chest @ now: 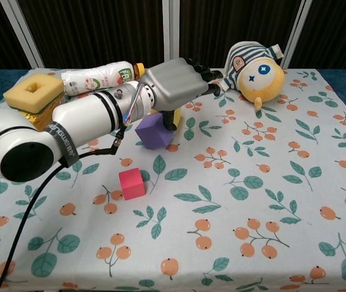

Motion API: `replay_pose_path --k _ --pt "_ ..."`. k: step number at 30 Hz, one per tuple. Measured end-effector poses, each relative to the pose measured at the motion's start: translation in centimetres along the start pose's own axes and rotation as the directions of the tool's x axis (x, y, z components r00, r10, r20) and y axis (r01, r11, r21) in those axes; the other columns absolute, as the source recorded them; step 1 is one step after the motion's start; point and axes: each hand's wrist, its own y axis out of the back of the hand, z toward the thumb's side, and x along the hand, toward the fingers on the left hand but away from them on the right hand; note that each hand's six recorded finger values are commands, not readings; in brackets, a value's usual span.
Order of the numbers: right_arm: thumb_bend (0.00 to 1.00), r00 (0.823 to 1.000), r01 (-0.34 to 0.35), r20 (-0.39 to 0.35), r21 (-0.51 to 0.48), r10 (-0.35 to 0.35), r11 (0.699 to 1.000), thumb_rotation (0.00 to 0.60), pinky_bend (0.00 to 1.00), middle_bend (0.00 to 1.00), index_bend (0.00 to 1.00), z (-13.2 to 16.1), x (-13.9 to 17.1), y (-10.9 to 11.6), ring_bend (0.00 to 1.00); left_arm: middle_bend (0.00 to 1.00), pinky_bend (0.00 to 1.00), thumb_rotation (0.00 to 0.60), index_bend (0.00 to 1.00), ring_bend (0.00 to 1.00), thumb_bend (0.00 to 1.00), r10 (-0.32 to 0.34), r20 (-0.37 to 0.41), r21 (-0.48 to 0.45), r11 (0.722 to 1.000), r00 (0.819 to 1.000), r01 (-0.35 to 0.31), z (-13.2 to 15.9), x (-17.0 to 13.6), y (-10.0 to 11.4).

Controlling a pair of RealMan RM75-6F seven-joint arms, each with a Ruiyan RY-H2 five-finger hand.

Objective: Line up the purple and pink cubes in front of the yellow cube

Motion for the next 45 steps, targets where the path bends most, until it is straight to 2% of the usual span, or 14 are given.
replay_pose_path --k 13,45 --pt "0.14 1.000 0.005 0.002 0.003 -0.005 1.000 0.600 0.12 0.07 0.00 0.1 0.2 0.2 0.00 0.07 0.12 0.600 0.22 0.09 0.01 -0.017 -0.005 0.010 1.000 1.000 0.017 0.4 0.3 -0.4" --pt "0.14 1.000 0.013 0.004 -0.003 -0.013 1.000 0.600 0.12 0.06 0.00 -0.2 0.6 0.4 0.00 0.07 0.12 0.600 0.22 0.09 0.01 -0.036 0.042 0.073 0.997 0.998 0.033 1.9 -0.3 -1.4"
